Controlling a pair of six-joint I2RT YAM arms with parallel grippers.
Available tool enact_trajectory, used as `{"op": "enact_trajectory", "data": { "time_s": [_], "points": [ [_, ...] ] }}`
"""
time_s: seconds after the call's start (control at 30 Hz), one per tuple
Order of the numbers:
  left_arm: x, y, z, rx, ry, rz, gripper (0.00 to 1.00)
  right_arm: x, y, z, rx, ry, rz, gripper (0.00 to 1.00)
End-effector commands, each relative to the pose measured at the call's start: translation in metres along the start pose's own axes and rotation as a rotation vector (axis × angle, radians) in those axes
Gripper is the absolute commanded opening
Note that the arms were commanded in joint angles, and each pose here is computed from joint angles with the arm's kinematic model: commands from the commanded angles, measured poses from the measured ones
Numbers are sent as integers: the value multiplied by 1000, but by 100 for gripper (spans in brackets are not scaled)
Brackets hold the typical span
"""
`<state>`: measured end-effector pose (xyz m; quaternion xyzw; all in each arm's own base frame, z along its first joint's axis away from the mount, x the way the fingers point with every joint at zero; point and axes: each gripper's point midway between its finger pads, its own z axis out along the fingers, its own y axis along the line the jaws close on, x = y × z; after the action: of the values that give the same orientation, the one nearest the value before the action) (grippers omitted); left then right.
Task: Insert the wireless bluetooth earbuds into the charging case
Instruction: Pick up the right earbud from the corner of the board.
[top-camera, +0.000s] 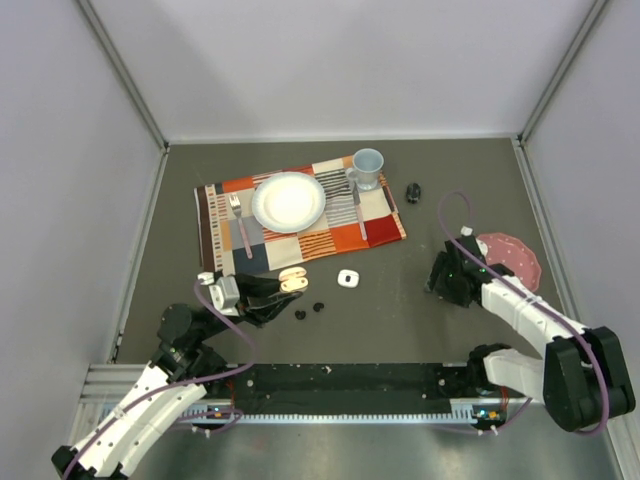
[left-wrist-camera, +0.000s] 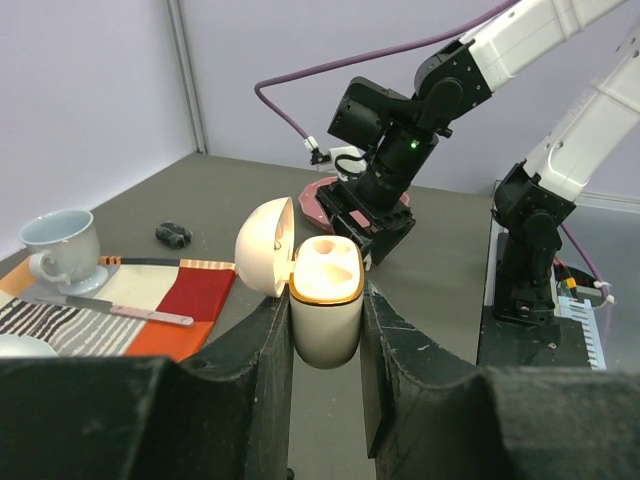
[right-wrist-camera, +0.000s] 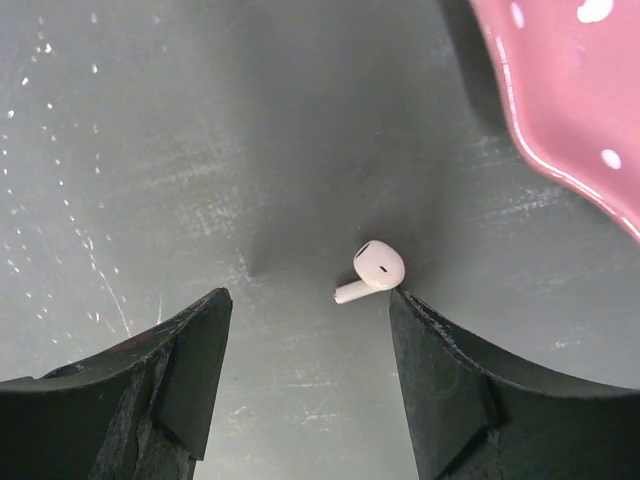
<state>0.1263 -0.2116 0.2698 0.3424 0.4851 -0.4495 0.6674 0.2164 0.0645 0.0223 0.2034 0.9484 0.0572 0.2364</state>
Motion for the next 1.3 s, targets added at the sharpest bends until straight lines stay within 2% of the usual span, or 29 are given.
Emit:
{"op": "enact_trajectory", "data": {
  "time_s": [0.0, 0.1, 0.33, 0.57, 0.97, 1.1, 1.27],
  "points": [
    [-22, -3, 3, 13, -49, 37, 0, 11, 3, 4, 8, 24, 17, 65],
    [-23, -3, 3, 12, -50, 35, 0, 1, -12, 2, 99, -20, 13, 65],
    [-23, -2, 3, 8, -48, 33, 0, -11, -25, 1, 192, -82, 68, 60],
    [-20, 0, 4, 3, -38, 29, 0, -11, -25, 4, 221, -109, 277, 59],
    [-19, 2, 4, -7, -30, 26, 0, 3, -23, 3, 277, -62, 560, 55],
    [-18, 2, 4, -11, -29, 26, 0, 4, -25, 2, 285, -71, 622, 47],
    [-18, 3, 5, -11, -26, 25, 0, 1, -22, -1, 277, -77, 644, 45]
  ]
}}
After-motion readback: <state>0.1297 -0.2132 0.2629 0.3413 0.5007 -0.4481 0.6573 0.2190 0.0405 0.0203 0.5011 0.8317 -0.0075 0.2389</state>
